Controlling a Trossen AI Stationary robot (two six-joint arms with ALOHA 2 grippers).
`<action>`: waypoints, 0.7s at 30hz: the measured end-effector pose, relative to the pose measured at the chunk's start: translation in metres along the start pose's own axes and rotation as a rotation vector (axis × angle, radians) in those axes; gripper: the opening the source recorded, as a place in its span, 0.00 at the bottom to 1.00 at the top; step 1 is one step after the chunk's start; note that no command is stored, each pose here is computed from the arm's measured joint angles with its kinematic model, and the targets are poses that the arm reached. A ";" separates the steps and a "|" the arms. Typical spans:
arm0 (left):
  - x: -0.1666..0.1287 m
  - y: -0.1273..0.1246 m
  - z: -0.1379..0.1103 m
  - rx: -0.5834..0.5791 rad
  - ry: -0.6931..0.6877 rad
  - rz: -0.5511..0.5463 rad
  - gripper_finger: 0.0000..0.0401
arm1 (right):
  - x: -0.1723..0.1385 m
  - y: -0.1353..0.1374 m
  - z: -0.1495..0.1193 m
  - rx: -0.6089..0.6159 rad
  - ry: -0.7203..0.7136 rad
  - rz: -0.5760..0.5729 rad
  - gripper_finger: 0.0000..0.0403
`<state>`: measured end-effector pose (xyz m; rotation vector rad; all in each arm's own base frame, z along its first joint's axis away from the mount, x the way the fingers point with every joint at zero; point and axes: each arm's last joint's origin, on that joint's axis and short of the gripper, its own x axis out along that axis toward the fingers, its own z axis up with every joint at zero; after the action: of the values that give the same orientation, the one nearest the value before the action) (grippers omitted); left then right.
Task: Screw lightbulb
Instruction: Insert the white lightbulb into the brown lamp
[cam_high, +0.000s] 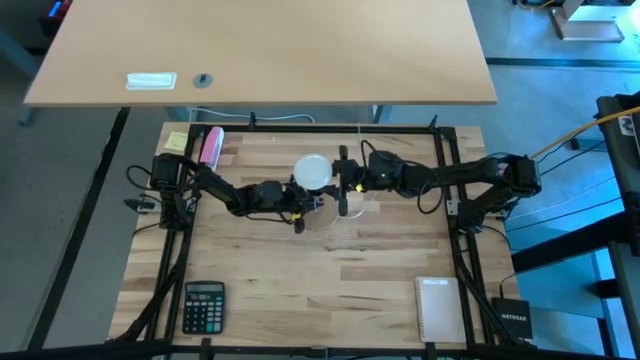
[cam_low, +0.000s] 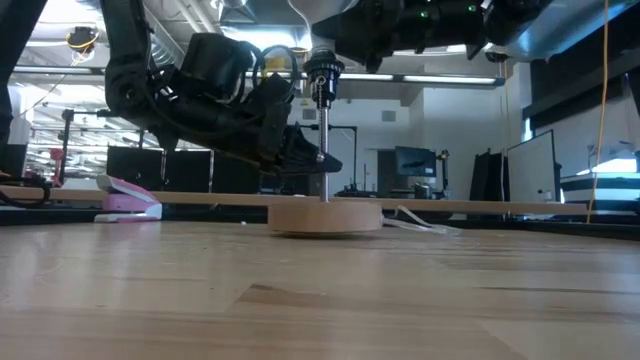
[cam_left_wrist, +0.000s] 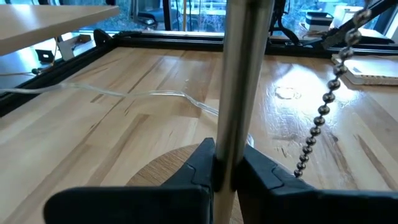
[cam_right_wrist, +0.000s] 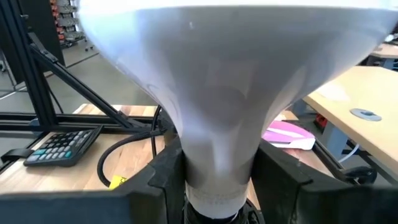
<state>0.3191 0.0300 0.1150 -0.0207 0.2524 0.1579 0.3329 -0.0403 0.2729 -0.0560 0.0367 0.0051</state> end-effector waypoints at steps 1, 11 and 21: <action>0.000 0.000 0.000 0.000 0.003 -0.001 0.07 | 0.000 0.000 0.000 0.001 0.006 0.003 0.37; 0.000 0.000 -0.002 -0.007 0.019 0.001 0.07 | 0.005 -0.001 -0.009 0.034 0.077 -0.078 0.37; 0.000 0.004 -0.002 -0.032 0.012 0.084 0.07 | 0.015 0.021 -0.017 0.025 0.079 -0.350 0.37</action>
<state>0.3176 0.0341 0.1130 -0.0425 0.2628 0.2457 0.3468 -0.0204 0.2546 -0.0369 0.1051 -0.3470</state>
